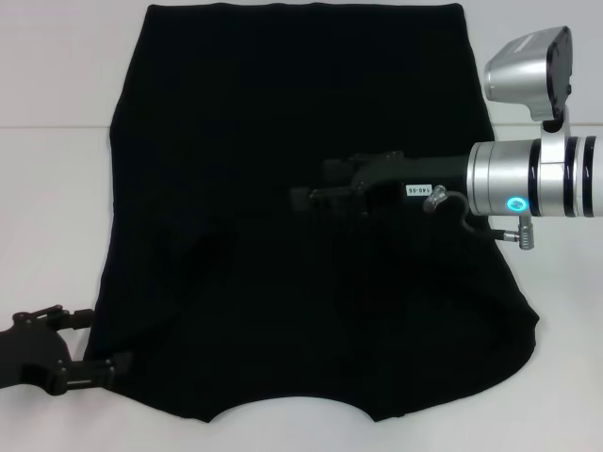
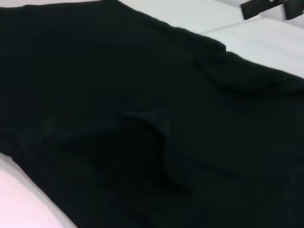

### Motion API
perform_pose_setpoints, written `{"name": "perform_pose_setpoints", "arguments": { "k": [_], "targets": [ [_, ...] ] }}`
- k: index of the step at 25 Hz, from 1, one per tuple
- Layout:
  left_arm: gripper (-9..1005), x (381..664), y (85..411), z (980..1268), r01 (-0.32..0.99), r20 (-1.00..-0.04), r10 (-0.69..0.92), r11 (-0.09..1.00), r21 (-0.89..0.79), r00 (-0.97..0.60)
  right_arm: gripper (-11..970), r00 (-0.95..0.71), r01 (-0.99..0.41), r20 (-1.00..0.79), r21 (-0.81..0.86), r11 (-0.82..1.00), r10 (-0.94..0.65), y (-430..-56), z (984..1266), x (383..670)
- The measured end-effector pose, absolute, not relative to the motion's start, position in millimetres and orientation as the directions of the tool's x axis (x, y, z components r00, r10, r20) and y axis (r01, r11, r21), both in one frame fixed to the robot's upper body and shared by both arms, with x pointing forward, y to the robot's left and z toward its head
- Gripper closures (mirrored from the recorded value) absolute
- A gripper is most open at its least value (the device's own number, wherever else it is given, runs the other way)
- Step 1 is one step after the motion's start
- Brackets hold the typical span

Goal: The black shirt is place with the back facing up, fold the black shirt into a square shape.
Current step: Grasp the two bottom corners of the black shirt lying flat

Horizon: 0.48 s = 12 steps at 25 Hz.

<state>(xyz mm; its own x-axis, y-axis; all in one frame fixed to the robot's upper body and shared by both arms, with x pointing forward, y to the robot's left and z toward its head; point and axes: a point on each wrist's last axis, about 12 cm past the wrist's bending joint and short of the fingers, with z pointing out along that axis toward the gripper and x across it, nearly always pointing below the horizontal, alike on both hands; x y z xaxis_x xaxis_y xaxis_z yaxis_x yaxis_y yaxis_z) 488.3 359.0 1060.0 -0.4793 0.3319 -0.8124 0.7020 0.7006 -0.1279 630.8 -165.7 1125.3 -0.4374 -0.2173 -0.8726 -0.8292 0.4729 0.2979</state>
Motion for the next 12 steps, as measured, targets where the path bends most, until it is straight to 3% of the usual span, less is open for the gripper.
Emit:
{"name": "perform_pose_setpoints", "arguments": {
  "k": [12],
  "targets": [
    [124, 501.4, 342.4, 1048.8, 0.713, -0.796, 0.391, 0.697, -0.072, -0.462, 76, -0.442, -0.822, -0.880, 0.318, 0.473, -0.177, -169.5, 1129.2, 631.2]
  ]
}}
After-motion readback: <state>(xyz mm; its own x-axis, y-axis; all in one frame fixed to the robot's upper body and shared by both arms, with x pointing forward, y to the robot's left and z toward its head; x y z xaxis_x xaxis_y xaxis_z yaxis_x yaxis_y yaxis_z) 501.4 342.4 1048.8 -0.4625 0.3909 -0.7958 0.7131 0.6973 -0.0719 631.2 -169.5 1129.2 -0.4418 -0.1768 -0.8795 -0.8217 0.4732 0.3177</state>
